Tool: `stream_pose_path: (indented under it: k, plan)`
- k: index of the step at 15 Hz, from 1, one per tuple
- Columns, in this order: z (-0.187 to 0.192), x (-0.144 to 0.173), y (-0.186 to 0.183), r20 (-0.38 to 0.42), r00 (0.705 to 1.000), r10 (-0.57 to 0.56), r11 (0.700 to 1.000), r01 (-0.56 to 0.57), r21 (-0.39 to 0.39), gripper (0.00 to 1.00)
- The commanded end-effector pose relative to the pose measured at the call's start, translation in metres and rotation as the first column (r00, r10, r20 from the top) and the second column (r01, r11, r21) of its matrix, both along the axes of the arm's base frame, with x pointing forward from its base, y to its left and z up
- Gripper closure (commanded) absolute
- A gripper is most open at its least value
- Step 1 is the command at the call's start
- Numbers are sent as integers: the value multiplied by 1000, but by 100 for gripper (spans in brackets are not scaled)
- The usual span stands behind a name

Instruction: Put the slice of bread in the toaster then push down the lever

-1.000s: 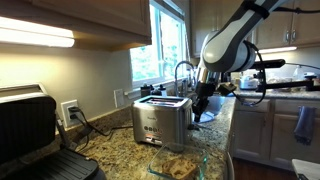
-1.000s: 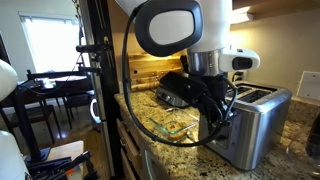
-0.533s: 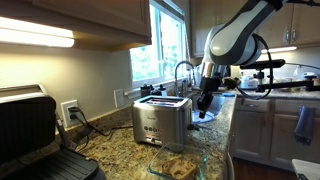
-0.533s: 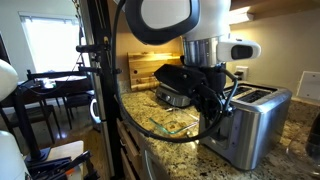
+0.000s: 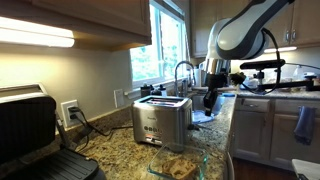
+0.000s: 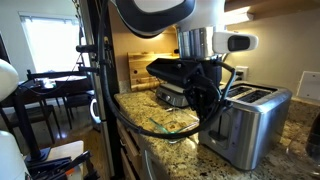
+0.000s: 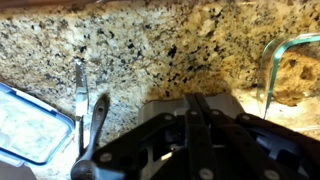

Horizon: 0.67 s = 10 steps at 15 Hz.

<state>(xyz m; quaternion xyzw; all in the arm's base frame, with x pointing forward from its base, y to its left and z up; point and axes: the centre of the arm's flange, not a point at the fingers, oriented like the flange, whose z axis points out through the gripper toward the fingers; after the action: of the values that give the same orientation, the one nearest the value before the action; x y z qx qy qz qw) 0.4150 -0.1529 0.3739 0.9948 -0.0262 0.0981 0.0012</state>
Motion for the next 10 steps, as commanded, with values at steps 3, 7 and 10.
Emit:
stream_pose_path:
  k: [3, 7, 10]
  plan:
    - [17, -34, 3, 0, 1000, 3, 1000, -3, -3, 98]
    - [19, -42, 6, -3, 1000, 19, 1000, -19, -12, 98]
    - [19, -50, 8, -4, 1000, 27, 999, -27, -18, 98]
